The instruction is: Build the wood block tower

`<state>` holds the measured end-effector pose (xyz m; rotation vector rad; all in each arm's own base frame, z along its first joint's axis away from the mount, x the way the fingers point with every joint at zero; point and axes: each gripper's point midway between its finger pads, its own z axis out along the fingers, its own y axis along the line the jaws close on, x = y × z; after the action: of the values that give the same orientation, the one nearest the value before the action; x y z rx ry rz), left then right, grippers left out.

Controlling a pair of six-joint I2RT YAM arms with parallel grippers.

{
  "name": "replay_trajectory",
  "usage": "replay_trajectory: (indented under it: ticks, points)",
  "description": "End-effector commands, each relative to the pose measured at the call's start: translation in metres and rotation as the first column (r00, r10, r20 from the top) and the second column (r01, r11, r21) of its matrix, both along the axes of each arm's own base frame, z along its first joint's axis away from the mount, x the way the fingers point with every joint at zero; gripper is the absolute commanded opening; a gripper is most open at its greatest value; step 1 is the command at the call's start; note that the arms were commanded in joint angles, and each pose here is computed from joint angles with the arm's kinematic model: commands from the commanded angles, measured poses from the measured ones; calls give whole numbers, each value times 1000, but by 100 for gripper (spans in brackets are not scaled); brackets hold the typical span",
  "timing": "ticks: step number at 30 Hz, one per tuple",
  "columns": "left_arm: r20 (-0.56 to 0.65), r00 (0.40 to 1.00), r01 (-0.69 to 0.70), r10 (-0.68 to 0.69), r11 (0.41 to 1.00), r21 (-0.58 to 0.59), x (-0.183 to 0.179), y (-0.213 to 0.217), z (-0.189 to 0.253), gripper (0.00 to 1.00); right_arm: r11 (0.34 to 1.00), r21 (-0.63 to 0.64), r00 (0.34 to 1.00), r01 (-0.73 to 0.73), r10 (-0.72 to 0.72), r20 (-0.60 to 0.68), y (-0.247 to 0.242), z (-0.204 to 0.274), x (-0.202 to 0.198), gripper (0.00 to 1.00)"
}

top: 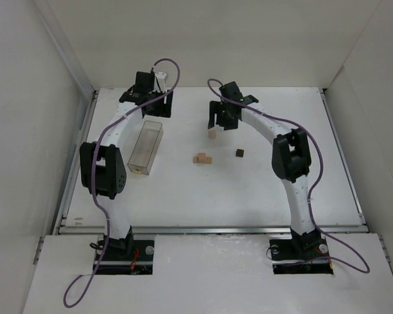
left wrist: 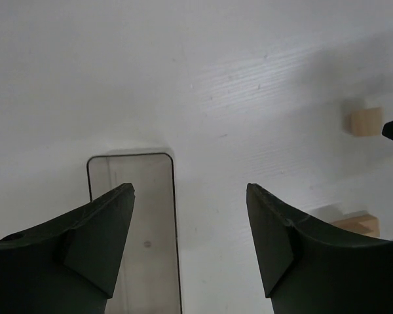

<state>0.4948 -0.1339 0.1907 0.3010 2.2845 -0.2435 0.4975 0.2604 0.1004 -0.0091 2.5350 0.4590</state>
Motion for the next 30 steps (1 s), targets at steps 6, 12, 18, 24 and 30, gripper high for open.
replay_trajectory:
  ticks: [6, 12, 18, 24, 30]
  points:
    - [-84, 996, -4, 6, 1000, 18, -17, -7, -27, 66, 993, -109, 999, 43, -46, -23, 19, -25, 0, 73]
    - [-86, 996, -6, 7, 1000, 11, -16, -4, -27, 66, 989, -146, 998, 22, -29, -47, 30, -49, -7, 65]
    - [-98, 995, 8, -8, 1000, -1, -17, -7, -31, 66, 984, -176, 999, 40, -44, -24, 30, -49, -2, 62]
    - [-115, 993, 22, -21, 1000, 3, -19, -8, -37, 66, 980, -196, 997, 33, -45, -56, 28, -61, -5, 38]
    - [-108, 993, 49, -50, 999, -15, -16, -14, -33, 65, 978, -209, 999, 3, -12, -40, 26, -53, -5, 13]
